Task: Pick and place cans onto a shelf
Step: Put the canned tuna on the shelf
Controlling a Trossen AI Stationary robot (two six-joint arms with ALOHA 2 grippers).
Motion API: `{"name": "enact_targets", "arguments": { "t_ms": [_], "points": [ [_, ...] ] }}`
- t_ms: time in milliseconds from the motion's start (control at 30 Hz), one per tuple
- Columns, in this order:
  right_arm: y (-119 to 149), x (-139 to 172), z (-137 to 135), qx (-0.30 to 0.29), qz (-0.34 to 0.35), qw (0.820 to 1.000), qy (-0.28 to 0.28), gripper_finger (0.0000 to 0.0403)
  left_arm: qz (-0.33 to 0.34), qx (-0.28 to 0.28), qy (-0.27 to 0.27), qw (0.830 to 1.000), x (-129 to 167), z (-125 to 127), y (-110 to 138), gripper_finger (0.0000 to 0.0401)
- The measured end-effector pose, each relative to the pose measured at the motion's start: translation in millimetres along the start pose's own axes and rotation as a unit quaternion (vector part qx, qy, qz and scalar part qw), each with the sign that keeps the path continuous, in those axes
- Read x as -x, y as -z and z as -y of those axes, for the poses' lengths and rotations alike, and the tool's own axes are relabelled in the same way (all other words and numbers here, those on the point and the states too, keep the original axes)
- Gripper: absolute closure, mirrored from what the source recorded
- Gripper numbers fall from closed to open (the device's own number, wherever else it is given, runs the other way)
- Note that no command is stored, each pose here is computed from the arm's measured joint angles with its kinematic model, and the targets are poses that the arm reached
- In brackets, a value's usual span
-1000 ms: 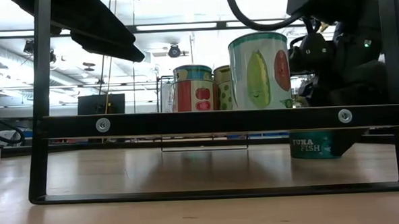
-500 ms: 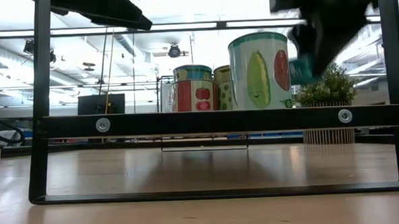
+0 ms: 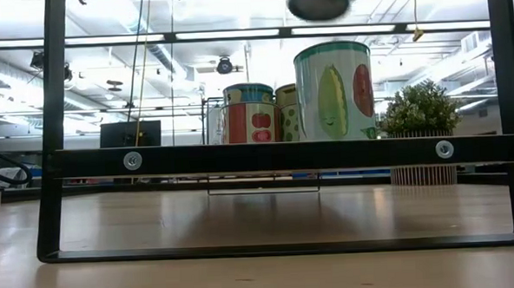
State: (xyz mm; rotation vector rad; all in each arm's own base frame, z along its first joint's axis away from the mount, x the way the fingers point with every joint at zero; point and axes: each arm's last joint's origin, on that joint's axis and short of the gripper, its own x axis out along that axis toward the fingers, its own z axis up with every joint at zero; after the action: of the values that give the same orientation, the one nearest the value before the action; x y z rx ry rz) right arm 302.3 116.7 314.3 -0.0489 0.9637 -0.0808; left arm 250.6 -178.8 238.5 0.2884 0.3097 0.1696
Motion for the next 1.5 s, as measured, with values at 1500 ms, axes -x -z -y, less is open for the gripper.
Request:
{"name": "enact_targets", "arguments": {
  "t_ms": [1500],
  "points": [
    [-51,-35,-3,-0.038,0.010,0.986,-0.164,0.0119,0.085,-0.330,0.082,0.937,-47,-35,-9,0.0046]
  ]
}}
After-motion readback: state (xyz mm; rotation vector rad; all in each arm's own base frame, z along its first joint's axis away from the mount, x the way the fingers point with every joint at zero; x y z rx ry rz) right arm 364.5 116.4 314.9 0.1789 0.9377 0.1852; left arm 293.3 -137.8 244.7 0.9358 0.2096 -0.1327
